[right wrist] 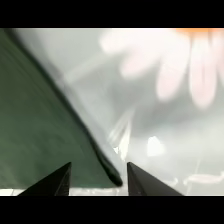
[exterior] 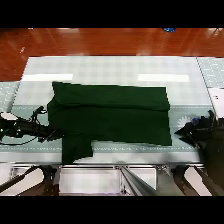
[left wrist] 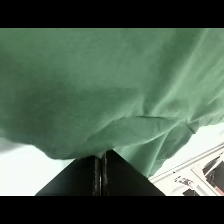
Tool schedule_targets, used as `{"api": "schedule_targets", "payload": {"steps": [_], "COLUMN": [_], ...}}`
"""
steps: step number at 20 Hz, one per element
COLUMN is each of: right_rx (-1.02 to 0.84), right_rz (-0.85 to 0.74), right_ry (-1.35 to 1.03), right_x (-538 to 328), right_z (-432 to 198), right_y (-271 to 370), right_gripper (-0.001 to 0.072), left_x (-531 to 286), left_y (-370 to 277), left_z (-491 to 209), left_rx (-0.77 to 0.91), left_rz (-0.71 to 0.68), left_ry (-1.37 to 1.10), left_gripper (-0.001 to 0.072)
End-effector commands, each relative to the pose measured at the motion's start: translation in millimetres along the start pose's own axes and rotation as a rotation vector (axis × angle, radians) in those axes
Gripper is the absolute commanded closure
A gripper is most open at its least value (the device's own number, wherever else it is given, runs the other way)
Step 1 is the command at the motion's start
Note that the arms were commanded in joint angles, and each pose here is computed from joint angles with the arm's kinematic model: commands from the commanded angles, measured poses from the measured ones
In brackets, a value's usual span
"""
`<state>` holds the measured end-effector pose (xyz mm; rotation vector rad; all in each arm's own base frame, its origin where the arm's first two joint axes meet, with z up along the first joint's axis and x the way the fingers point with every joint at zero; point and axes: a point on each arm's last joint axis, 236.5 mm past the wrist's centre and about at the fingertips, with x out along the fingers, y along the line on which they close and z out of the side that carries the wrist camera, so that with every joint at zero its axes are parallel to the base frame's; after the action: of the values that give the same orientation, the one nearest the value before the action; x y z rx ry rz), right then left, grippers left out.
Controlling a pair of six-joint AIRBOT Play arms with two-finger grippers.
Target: Fold the shirts.
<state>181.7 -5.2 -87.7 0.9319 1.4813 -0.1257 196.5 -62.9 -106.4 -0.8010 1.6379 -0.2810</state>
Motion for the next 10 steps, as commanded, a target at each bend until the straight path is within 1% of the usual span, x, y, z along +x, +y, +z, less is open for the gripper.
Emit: {"api": "schedule_targets", "payload": {"steps": [1,4,8,10], "right_rx": [0.038,0.061,0.055,0.077], "right_rz": [-0.009,-0.004,0.084,0.086], "right_ry": [0.058,0.111,0.144,0.173], "right_x": [9.3,16.5,24.3,30.8], "right_z": [-16.9,-21.8,-20.9,-21.7], "right_y": [-8.2,-10.6,5.1,2.0], "right_gripper": [0.0306,0.0306,0.0306,0.0306], "left_x": [-1.3,-1.2,-1.2,-1.2], "left_y": [-3.5,-3.4,-2.9,-2.3], "left_z": [-0.9,-0.9,0.3,1.6], "left_rx": [-0.001,-0.001,-0.001,-0.001], "left_rz": [-0.014,-0.014,-0.012,-0.01], "left_ry": [0.004,0.004,-0.001,-0.006], "left_gripper": [0.0683,0.0683,0.0683,0.0683]}}
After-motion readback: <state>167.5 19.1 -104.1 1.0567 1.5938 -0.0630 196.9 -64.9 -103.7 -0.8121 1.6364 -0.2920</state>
